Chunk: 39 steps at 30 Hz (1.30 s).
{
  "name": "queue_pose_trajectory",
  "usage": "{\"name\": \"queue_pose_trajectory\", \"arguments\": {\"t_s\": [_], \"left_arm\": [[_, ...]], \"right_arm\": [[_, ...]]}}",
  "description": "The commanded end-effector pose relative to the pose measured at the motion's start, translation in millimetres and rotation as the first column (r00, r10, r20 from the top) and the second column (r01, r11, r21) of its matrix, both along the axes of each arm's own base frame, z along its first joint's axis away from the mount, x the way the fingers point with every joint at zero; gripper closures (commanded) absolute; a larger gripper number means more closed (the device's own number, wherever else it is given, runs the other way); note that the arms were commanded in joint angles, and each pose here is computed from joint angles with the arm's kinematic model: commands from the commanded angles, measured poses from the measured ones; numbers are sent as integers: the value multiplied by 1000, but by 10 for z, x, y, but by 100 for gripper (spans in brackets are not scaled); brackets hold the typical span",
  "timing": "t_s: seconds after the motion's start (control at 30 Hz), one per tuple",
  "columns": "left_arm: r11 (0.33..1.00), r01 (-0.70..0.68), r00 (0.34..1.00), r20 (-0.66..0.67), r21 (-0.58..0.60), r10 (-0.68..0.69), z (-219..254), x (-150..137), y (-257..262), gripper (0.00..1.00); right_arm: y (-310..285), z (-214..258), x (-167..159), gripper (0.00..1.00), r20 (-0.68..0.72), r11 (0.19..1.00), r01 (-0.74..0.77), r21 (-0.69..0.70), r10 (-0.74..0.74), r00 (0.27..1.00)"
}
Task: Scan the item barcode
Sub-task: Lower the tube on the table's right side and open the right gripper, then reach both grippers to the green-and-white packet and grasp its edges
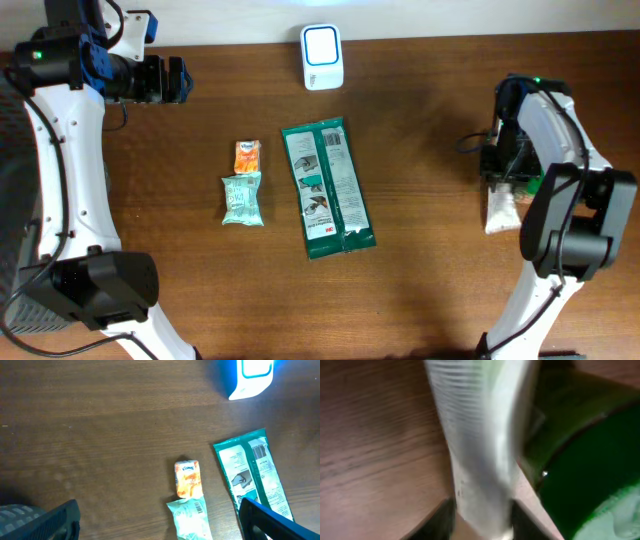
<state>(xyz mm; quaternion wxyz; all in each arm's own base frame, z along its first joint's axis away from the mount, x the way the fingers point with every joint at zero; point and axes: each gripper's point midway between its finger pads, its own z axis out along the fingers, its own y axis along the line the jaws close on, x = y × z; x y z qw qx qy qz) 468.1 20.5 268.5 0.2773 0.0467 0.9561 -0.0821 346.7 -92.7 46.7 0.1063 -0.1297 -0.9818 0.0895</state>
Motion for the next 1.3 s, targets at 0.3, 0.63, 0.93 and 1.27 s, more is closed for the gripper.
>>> {"name": "queue_pose_trajectory", "arguments": {"t_s": [0.3,0.63,0.93,1.27], "left_arm": [[1000,12,1000,16,-1,-12,51,-3,1,1],[997,38,999,18,-66,-37,74,-17,-118,1],[964,16,967,-240,-266,-82,-608,-164,-966,100],[968,-136,843,-538,-208,3,-2291,-838,-1921,100]], "right_arm": [[1441,993,835,45,451,797,-328,508,79,889],[2370,388,662,53,443,682,-452,575,204,873],[2359,218,618,52,431,688,-434,581,193,882],[2360,218,609,52,423,691,-424,585,186,887]]}}
